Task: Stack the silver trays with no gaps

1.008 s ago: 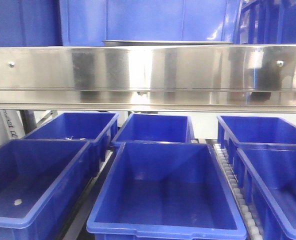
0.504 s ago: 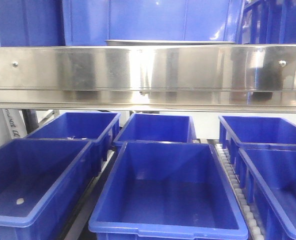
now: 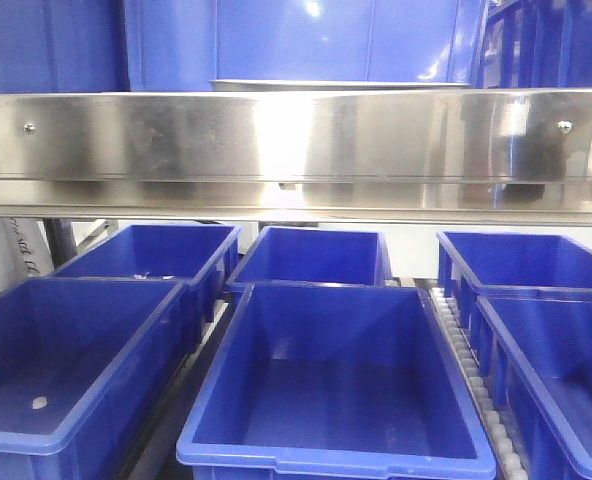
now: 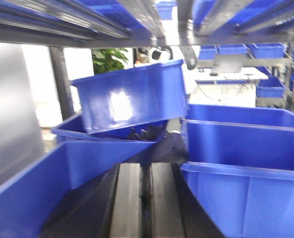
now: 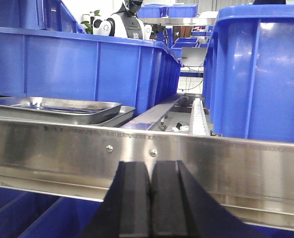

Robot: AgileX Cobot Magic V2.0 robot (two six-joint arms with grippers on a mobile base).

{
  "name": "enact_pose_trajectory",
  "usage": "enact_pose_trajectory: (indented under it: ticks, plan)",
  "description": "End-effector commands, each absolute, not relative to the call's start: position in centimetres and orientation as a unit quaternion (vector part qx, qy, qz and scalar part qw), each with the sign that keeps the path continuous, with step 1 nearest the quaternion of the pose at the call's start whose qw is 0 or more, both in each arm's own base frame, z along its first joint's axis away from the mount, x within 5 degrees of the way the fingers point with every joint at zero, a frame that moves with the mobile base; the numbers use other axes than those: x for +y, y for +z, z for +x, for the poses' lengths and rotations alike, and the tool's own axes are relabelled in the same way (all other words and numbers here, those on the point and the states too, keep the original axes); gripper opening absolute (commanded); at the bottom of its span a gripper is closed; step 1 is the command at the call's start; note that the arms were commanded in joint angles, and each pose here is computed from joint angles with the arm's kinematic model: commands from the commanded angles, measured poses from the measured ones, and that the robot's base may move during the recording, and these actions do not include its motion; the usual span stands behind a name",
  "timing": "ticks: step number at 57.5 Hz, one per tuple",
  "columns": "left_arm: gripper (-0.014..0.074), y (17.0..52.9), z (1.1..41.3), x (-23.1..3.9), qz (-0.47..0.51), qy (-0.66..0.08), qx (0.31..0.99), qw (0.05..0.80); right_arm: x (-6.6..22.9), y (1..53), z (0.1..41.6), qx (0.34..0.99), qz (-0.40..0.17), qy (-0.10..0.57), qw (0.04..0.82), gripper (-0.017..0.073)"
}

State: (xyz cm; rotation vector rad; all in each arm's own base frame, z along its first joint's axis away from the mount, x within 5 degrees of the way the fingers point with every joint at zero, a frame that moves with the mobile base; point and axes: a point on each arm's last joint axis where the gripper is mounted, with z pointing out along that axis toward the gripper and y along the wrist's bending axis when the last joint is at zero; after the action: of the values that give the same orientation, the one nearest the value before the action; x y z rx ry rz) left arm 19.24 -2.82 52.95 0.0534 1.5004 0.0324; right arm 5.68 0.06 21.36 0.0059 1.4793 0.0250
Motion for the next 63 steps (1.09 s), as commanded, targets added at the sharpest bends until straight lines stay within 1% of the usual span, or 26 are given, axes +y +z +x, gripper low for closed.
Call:
enact_pose_trajectory:
  ticks: [1, 9, 14, 22, 24, 37, 45, 53, 57, 63]
  plan:
    - [-0.0006, 52.8, 17.0, -2.1, 0.022, 0.011, 0.664, 0.747, 0.0, 21.7, 5.6, 0.661, -0.001, 0.003, 0.75, -0.0078]
    - [-0.0006, 50.4, 14.4, -1.2, 0.02, 0.019, 0.667, 0.744, 0.0, 21.7, 5.6, 0.661, -0.001, 0.003, 0.75, -0.0078]
    - [-0.0006, 48.7, 12.5, -0.7, 0.023, 0.024, 0.655, 0.755, 0.0, 21.7, 5.6, 0.661, -0.001, 0.003, 0.75, -0.0078]
    - [-0.0006, 44.5, 9.7, -0.1, 0.027, 0.033, 0.638, 0.769, 0.0, 21.7, 5.6, 0.661, -0.001, 0.003, 0.75, -0.0078]
    - [-0.0006, 42.9, 8.7, 0.1, 0.021, 0.034, 0.638, 0.769, 0.0, 21.7, 5.6, 0.661, -0.001, 0.003, 0.75, -0.0078]
    - [-0.0006, 35.7, 4.7, 0.7, -0.013, 0.034, 0.634, 0.772, 0.0, 21.7, 5.6, 0.661, -0.001, 0.003, 0.75, -0.0078]
    - [-0.0006, 31.7, 3.4, 0.8, -0.026, 0.038, 0.632, 0.774, 0.0, 21.7, 5.6, 0.661, -0.001, 0.003, 0.75, -0.0078]
    - [-0.0006, 28.8, 3.3, 0.8, -0.027, 0.036, 0.642, 0.766, 0.0, 21.7, 5.6, 0.661, -0.001, 0.003, 0.75, -0.0078]
    - [-0.0006, 27.6, 3.8, 0.8, -0.033, 0.026, 0.656, 0.753, 0.0, 21.7, 5.6, 0.661, -0.001, 0.003, 0.75, -0.0078]
    - [-0.0006, 25.9, 4.4, 0.5, -0.046, -0.014, 0.663, 0.747, 0.0, 21.7, 5.6, 0.661, -0.001, 0.003, 0.75, -0.0078]
